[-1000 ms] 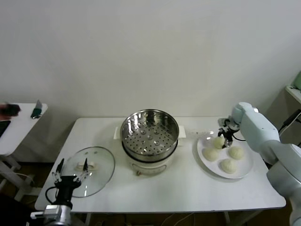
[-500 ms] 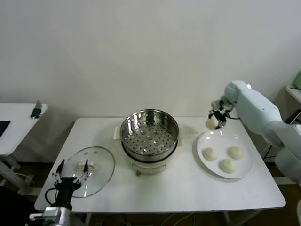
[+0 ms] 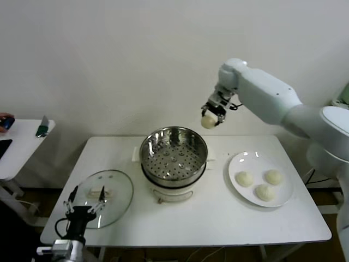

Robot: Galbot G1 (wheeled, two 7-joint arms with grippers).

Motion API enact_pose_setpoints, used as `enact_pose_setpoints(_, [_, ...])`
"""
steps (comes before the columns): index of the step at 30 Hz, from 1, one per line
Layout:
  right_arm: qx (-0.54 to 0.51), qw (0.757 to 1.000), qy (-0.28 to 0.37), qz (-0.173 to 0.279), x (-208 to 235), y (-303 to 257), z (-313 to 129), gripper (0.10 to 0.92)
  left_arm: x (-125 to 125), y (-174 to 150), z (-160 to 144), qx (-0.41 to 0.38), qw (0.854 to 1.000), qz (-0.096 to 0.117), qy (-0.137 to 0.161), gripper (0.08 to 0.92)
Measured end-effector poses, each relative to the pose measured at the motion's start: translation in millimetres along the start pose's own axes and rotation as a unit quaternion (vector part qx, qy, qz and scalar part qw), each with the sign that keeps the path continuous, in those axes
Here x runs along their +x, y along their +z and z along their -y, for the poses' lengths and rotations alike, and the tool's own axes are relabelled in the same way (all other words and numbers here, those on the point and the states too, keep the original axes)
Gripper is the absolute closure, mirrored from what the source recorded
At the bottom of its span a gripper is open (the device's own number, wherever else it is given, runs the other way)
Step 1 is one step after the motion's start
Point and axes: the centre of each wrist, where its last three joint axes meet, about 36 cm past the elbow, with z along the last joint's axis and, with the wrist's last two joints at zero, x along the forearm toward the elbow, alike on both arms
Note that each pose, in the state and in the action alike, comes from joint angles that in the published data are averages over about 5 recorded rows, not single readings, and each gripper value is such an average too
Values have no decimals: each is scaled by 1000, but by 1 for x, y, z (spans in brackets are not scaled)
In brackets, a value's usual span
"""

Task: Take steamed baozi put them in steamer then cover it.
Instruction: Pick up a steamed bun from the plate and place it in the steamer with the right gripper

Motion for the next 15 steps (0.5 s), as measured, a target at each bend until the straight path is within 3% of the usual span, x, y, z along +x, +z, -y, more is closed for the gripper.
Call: enact_pose_setpoints(15, [187,982,-12,10,-43,-104,85,318,1,-3,-9,-7,1000,-2,5,177])
